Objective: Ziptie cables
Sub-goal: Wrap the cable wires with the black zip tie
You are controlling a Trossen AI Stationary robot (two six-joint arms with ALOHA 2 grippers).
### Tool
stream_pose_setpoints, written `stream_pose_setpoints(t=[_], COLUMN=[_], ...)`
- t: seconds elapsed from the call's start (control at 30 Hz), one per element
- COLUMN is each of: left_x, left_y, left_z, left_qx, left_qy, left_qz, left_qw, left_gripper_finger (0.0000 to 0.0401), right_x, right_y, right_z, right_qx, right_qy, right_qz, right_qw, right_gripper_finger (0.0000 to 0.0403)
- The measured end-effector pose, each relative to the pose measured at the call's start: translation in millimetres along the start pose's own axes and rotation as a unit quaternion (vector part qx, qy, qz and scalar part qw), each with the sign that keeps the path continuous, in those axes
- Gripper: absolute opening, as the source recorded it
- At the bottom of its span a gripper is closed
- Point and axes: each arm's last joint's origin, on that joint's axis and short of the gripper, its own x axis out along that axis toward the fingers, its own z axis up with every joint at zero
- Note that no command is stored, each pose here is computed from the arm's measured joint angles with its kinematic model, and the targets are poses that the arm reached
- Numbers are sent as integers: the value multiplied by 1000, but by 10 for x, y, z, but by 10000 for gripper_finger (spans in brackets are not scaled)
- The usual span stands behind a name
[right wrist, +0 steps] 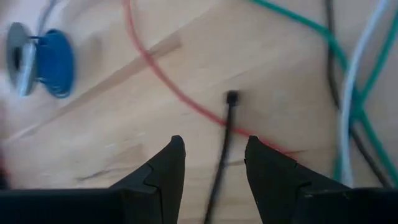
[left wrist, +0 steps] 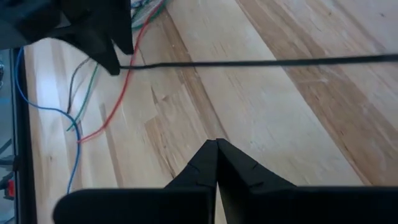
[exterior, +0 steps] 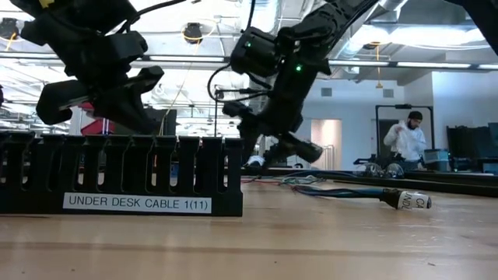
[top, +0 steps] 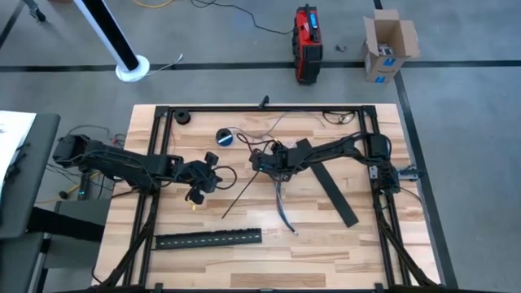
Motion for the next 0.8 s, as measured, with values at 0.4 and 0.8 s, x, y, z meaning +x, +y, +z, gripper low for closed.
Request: stream_pose_setpoints(t=[0.4, 0.8], left_x=[0, 0], left_y=[1, -4], left_z=[2, 5], left_qx=[-1, 0], left_qy=[-1, -7], left_qz=[1, -9], left_qw=[1000, 1000], left_gripper_finger=[0, 0], right_x=[85, 116], right_y=[-17, -3], right_z=[1, 87], right_qx=[-6, -24], right_qy=[-13, -20], right_qz=[1, -4], right_qw=[1000, 999], right_gripper_finger=[156, 134])
